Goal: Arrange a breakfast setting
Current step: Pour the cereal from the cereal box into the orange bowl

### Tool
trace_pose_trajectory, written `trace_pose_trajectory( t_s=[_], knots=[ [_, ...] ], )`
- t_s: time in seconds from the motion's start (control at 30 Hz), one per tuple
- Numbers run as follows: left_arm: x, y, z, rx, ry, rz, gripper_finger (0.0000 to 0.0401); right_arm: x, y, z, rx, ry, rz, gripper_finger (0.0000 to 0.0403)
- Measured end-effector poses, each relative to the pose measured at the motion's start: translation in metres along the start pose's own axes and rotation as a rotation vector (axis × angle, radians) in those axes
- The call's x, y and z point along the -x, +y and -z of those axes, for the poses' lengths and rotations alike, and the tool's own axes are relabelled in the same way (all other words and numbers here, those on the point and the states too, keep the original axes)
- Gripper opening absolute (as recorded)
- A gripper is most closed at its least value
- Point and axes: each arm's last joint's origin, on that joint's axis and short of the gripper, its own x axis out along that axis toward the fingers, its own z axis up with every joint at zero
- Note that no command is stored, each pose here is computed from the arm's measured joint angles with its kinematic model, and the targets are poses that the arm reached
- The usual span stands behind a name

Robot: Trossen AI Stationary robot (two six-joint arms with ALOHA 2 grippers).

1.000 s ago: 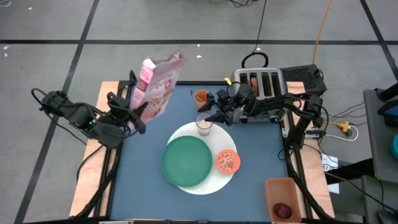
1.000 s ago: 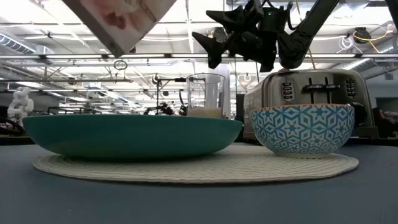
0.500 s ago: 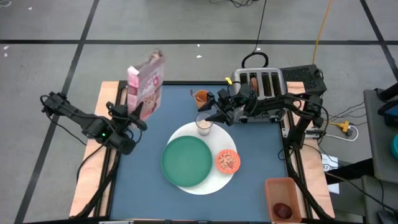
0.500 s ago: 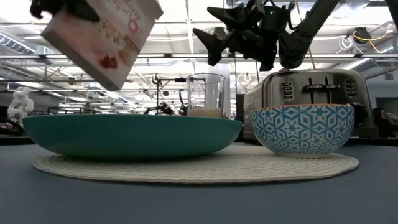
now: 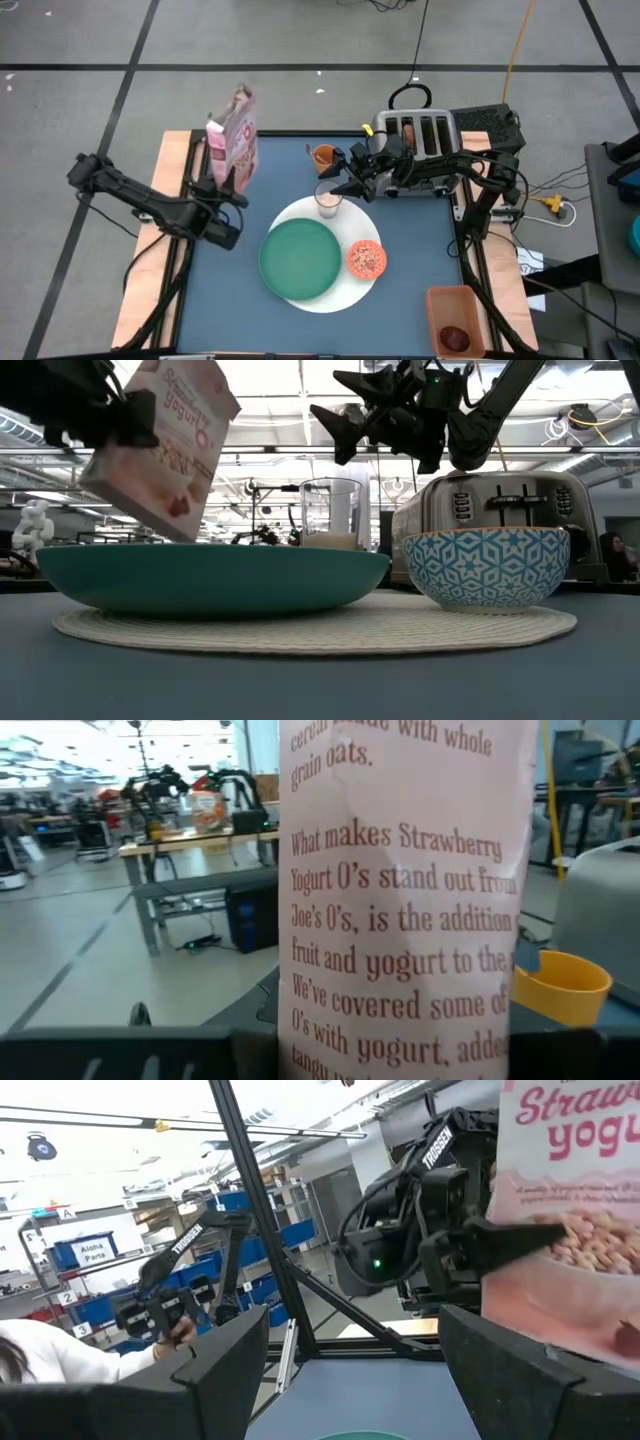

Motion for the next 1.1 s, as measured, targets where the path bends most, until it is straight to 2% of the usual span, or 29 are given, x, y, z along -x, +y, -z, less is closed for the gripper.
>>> trace_pose_trajectory(
  t_s=[0.2, 0.4, 0.5, 0.57, 0.7, 0.83, 0.9, 1.1],
  knots=[
    [-0.004, -0.017, 0.011, -0.005, 0.0, -0.028, 0.0131, 0.0, 0.0, 0.0, 0.0, -0.001, 0.0, 0.0283],
    [-0.004, -0.021, 0.015, 0.009, 0.002, -0.027, 0.0131, 0.0, 0.0, 0.0, 0.0, -0.001, 0.0, 0.0283],
    [-0.001, -0.027, 0.015, 0.069, 0.046, 0.005, 0.0131, 0.0, 0.0, 0.0, 0.0, -0.001, -0.001, 0.0283],
    [0.003, -0.034, 0.014, 0.063, 0.089, 0.046, 0.0131, 0.0, 0.0, 0.0, 0.0, -0.001, -0.001, 0.0283],
    [0.01, -0.054, -0.001, 0.028, 0.176, 0.15, 0.0131, 0.0, 0.0, 0.0, 0.001, -0.001, 0.0, 0.0283],
    [0.012, -0.069, -0.025, -0.027, 0.187, 0.227, 0.0131, 0.0, 0.0, 0.0, 0.0, -0.001, -0.001, 0.0283],
    [0.011, -0.07, -0.038, -0.041, 0.174, 0.231, 0.0131, 0.0, 0.0, 0.0, 0.0, -0.001, -0.001, 0.0283],
    [0.005, -0.063, -0.062, 0.029, 0.158, 0.242, 0.0131, 0.0, 0.0, 0.0, 0.001, -0.001, -0.001, 0.0283]
  ],
)
